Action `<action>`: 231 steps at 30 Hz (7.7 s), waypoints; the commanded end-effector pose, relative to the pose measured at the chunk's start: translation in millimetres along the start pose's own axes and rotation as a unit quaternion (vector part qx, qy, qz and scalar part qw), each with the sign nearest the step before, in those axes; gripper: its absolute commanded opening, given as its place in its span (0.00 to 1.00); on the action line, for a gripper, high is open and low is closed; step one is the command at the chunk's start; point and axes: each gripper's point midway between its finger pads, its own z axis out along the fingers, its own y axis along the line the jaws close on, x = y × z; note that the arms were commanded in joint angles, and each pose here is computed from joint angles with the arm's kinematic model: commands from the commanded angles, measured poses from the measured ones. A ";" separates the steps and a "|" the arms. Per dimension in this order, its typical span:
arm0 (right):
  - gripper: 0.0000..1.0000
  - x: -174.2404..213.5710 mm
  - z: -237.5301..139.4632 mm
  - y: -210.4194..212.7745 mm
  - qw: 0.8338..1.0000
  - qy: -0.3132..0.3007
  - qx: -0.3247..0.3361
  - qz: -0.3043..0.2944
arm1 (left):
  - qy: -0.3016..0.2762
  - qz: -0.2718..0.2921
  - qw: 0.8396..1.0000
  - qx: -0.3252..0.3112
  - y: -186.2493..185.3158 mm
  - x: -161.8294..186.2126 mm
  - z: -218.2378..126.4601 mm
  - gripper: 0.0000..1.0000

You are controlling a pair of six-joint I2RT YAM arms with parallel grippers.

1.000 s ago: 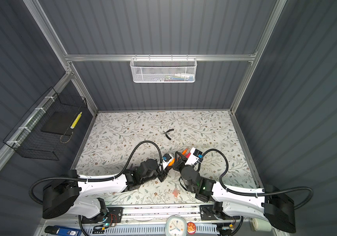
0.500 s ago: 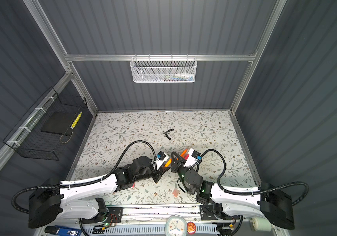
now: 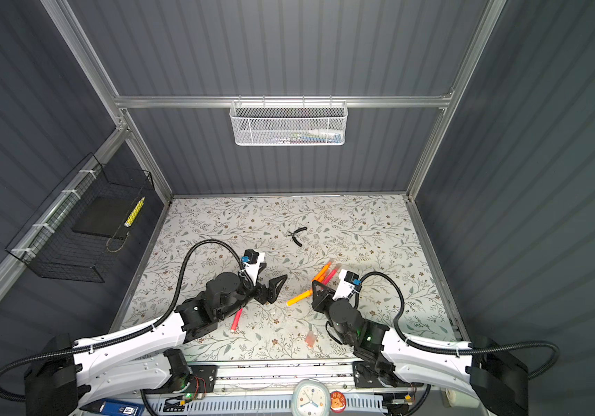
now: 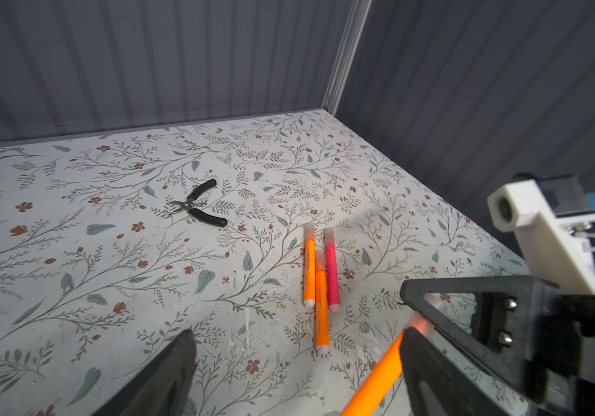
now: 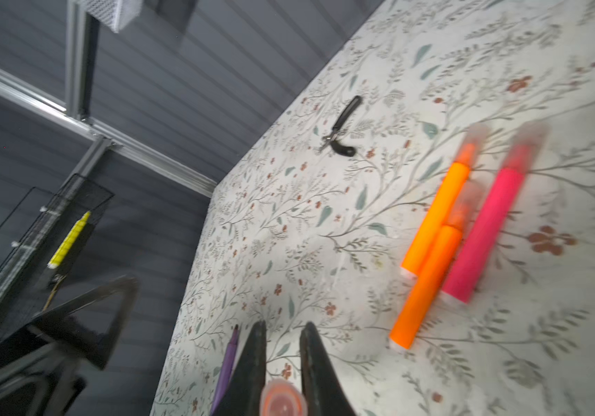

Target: Insert the pens into the pen caps

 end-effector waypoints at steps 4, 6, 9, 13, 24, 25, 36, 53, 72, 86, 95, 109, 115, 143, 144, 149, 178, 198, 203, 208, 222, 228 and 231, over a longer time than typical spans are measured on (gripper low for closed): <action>0.00 0.9 4.6 -35.9 0.997 0.048 0.052 0.003 | 0.050 -0.069 0.970 -0.228 81.2 25.5 -38.7 0.97; 0.00 -1.3 10.3 -32.3 0.997 0.058 0.052 -0.003 | 0.066 -0.078 0.959 -0.265 94.3 36.3 -49.4 0.97; 0.00 -1.5 23.4 -25.9 0.995 0.078 0.054 -0.011 | 0.102 -0.085 0.947 -0.294 104.1 54.3 -62.3 0.97; 0.00 1.1 48.7 -13.0 0.991 0.118 0.056 -0.024 | 0.135 -0.105 0.932 -0.318 112.5 73.0 -77.2 0.96; 0.00 12.5 109.6 -33.9 0.978 0.169 0.123 -0.025 | 0.226 -0.095 0.912 -0.329 114.3 115.2 -83.4 0.89; 0.00 12.3 113.4 -36.2 0.976 0.172 0.132 -0.030 | 0.230 -0.094 0.912 -0.326 113.6 117.6 -82.3 0.89; 0.00 3.9 140.0 -69.2 0.955 0.186 0.222 -0.071 | 0.240 -0.093 0.914 -0.314 111.4 126.2 -80.1 0.89; 0.15 4.0 158.7 -101.0 0.936 0.195 0.282 -0.079 | 0.280 -0.082 0.905 -0.310 110.9 147.1 -79.4 0.87; 0.38 -27.0 121.7 -69.7 0.956 0.138 0.249 -0.065 | 0.303 -0.105 0.899 -0.298 110.5 178.1 -79.8 0.82; 0.45 -45.7 60.6 -17.9 0.974 0.078 0.192 -0.094 | 0.333 -0.117 0.890 -0.288 106.7 201.4 -76.0 0.70; 0.47 -49.0 39.7 -9.7 0.980 0.061 0.167 -0.087 | 0.347 -0.118 0.883 -0.292 108.0 213.0 -74.9 0.56; 0.48 -37.1 42.4 -10.0 0.982 0.070 0.153 -0.080 | 0.377 -0.133 0.875 -0.272 95.9 225.3 -85.9 0.47; 0.48 -31.8 46.8 -8.4 0.982 0.077 0.150 -0.079 | 0.389 -0.125 0.871 -0.274 87.8 232.0 -92.5 0.44; 0.53 -9.9 30.3 23.1 0.996 0.058 0.043 -0.060 | 0.284 -0.100 0.933 -0.198 37.9 165.6 -16.4 0.05; 0.54 -7.6 28.5 26.2 0.996 0.058 0.034 -0.059 | 0.275 -0.096 0.939 -0.181 29.8 155.0 -9.6 0.03; 0.55 8.4 24.0 40.1 0.997 0.065 -0.012 -0.045 | 0.228 -0.067 0.967 -0.088 -5.6 118.0 12.5 0.00; 0.39 62.9 55.5 60.7 0.991 0.118 -0.060 -0.008 | 0.188 -0.030 0.981 0.045 -44.5 111.1 13.7 0.00; 0.00 72.3 60.2 68.5 0.989 0.135 -0.065 -0.002 | 0.176 -0.031 0.983 0.043 -41.0 110.0 10.7 0.19; 0.00 74.9 58.9 74.1 0.988 0.137 -0.073 0.000 | 0.177 -0.029 0.983 0.040 -40.5 111.5 12.0 0.27; 0.00 78.3 58.4 78.7 0.987 0.140 -0.078 -0.001 | 0.176 -0.028 0.983 0.038 -39.7 111.4 13.3 0.33; 0.00 82.1 57.7 84.5 0.986 0.142 -0.084 -0.002 | 0.167 -0.029 0.985 0.026 -33.8 111.0 12.3 0.11; 0.29 82.0 55.8 82.1 0.986 0.142 -0.084 -0.006 | 0.162 -0.022 0.986 -0.020 -16.8 105.1 9.1 0.00; 0.47 79.6 50.7 77.7 0.987 0.143 -0.078 -0.011 | 0.164 -0.022 0.985 -0.053 0.4 95.7 7.7 0.00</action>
